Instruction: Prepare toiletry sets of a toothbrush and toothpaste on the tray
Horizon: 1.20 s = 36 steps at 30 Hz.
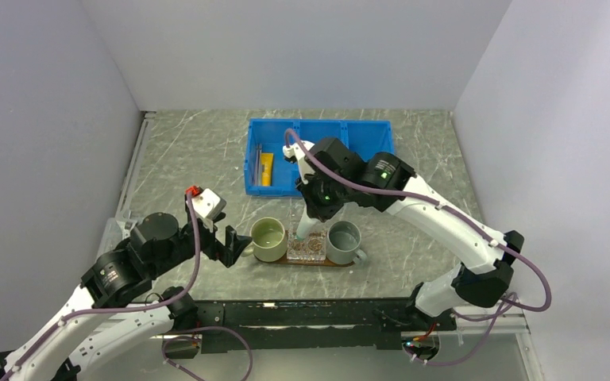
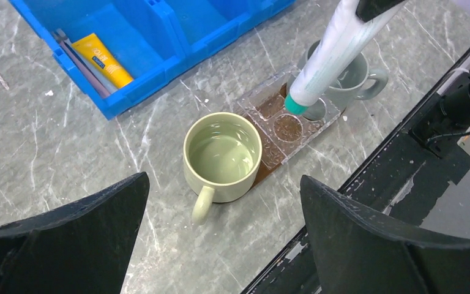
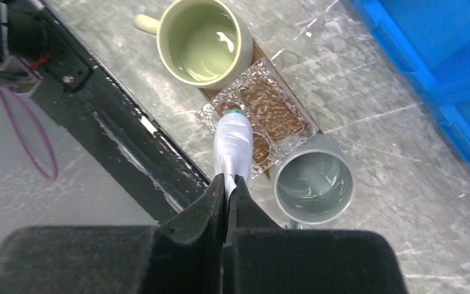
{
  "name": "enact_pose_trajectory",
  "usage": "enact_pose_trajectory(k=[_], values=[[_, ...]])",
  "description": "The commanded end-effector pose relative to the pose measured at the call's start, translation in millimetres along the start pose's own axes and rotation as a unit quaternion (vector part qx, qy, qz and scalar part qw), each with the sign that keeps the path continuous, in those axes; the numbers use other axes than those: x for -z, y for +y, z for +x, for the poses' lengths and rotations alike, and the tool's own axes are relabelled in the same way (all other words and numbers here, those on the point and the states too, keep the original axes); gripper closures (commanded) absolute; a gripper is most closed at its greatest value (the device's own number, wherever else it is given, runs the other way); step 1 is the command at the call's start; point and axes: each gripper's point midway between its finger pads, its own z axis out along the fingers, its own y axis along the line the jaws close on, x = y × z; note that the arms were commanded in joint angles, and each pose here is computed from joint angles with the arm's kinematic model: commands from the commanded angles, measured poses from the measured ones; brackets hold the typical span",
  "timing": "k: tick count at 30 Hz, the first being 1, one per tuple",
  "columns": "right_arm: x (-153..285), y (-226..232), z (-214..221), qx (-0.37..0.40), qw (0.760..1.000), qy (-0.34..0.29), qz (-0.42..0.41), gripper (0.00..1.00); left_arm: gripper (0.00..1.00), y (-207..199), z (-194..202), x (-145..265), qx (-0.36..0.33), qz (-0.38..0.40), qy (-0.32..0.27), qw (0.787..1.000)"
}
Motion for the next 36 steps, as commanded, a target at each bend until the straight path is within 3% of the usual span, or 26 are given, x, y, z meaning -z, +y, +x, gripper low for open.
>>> enact_pose_trajectory(k=[1, 36], values=[[7.0, -14.9, -10.7, 0.003, 0.998, -0.025, 0.065, 1.00, 0.01, 7.2, -10.7, -0.3, 0.018, -0.022, -0.041, 0.999], [-44.1, -22.9, -1.1, -0.004, 0.994, 0.003, 0.105, 1.00, 0.01, 16.8, 13.8, -3.6, 0.033, -0.043, -0.049, 0.997]])
